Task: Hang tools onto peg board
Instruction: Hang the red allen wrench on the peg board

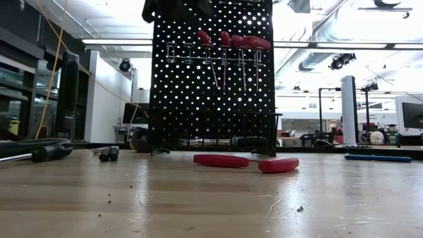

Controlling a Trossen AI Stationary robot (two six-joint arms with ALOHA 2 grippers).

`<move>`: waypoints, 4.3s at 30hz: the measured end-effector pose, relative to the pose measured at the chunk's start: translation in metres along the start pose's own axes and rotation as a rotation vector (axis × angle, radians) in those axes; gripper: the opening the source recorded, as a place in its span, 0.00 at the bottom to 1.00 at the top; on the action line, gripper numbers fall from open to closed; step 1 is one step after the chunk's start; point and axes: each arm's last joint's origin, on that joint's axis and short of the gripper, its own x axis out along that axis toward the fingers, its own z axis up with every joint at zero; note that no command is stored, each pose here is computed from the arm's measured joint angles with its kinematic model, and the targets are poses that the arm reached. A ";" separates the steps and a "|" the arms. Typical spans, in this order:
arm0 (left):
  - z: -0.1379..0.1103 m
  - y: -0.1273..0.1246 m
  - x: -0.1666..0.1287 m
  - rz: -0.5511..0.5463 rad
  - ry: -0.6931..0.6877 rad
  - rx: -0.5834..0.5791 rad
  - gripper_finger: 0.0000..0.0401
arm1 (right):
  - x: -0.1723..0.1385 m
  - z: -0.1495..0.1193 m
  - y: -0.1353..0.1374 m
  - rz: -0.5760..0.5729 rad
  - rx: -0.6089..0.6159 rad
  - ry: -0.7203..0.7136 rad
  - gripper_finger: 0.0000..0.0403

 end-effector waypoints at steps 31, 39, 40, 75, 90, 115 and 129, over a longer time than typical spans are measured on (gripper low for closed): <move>-0.013 0.022 0.036 0.014 0.130 -0.179 0.41 | 0.001 0.000 0.000 0.010 0.065 0.019 0.49; -0.013 0.022 0.036 -0.007 0.144 -0.144 0.16 | 0.001 0.000 0.001 0.015 0.075 0.019 0.49; -0.013 0.022 0.036 -0.022 0.150 -0.139 0.10 | 0.001 0.000 0.001 0.016 0.077 0.019 0.49; 0.029 0.039 0.016 -0.135 0.031 0.087 0.08 | 0.002 0.001 0.001 0.014 0.079 0.018 0.49; 0.031 0.057 0.009 -0.247 0.142 0.153 0.08 | 0.003 0.001 0.001 0.007 0.081 0.015 0.49; 0.033 0.065 0.020 -0.281 0.144 0.201 0.49 | 0.003 0.002 0.001 0.013 0.112 0.020 0.49; 0.044 0.086 -0.070 -0.659 0.356 -0.047 0.53 | -0.024 -0.039 0.032 0.405 -0.187 0.546 0.49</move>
